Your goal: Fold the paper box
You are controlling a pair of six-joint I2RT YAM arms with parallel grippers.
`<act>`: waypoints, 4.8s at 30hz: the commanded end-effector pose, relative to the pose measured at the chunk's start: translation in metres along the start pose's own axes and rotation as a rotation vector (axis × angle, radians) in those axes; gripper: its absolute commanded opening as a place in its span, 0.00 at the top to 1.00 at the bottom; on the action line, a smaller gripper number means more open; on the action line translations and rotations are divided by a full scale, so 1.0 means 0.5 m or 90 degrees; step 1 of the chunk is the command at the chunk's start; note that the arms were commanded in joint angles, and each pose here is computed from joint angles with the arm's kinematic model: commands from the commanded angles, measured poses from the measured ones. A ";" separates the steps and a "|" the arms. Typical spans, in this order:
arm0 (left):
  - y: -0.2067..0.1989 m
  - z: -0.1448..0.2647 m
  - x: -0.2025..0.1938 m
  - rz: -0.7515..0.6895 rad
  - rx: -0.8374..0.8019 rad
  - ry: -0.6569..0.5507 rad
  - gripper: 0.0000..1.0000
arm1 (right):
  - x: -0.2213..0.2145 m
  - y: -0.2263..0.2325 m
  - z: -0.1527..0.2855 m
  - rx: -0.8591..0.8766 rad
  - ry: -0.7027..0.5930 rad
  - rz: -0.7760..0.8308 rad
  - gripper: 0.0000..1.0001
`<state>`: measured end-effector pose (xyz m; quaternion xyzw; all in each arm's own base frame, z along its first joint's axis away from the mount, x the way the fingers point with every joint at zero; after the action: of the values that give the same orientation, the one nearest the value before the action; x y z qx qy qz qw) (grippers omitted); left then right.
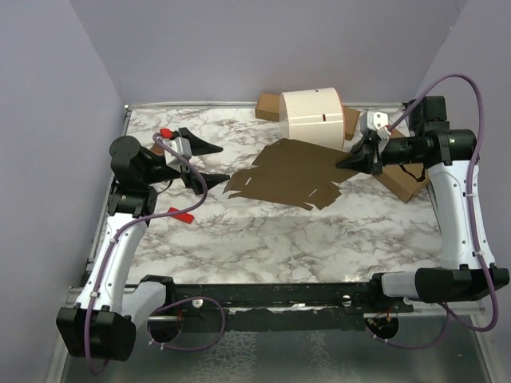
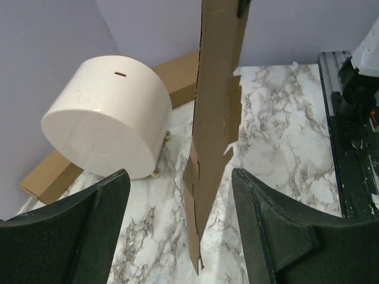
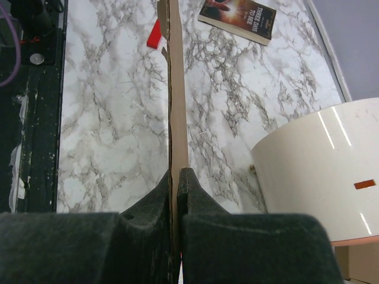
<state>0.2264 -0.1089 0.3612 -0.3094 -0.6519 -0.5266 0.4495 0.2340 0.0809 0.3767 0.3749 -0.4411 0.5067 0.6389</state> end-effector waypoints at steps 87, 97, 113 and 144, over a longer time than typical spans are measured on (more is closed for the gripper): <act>0.043 -0.055 -0.051 0.105 0.105 0.026 0.59 | 0.025 0.021 -0.022 0.016 -0.015 -0.012 0.99; 0.066 0.146 -0.099 0.268 0.504 -0.031 0.36 | 0.121 -0.015 0.003 -0.049 -0.035 -0.032 0.99; 0.021 0.149 -0.160 0.468 0.342 -0.317 0.27 | 0.268 -0.005 0.035 0.027 -0.170 -0.051 0.99; -0.003 0.103 -0.059 0.412 0.219 -0.341 0.31 | 0.255 0.023 0.047 0.071 -0.183 -0.073 0.99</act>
<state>0.2570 -0.0486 0.2970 -0.5689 -0.6243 -0.0142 0.5353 0.2371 0.1033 0.4987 0.4998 -0.4720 0.4249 0.5890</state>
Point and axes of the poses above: each gripper's point midway between its finger pads, its own z axis back along the fingers, its own y axis along the line the jaws close on, x = y × z, the point moved 8 cm from there along z, back along the fingers, and after that the axes turned 13 degrees about -z, right-handed, at the moved point
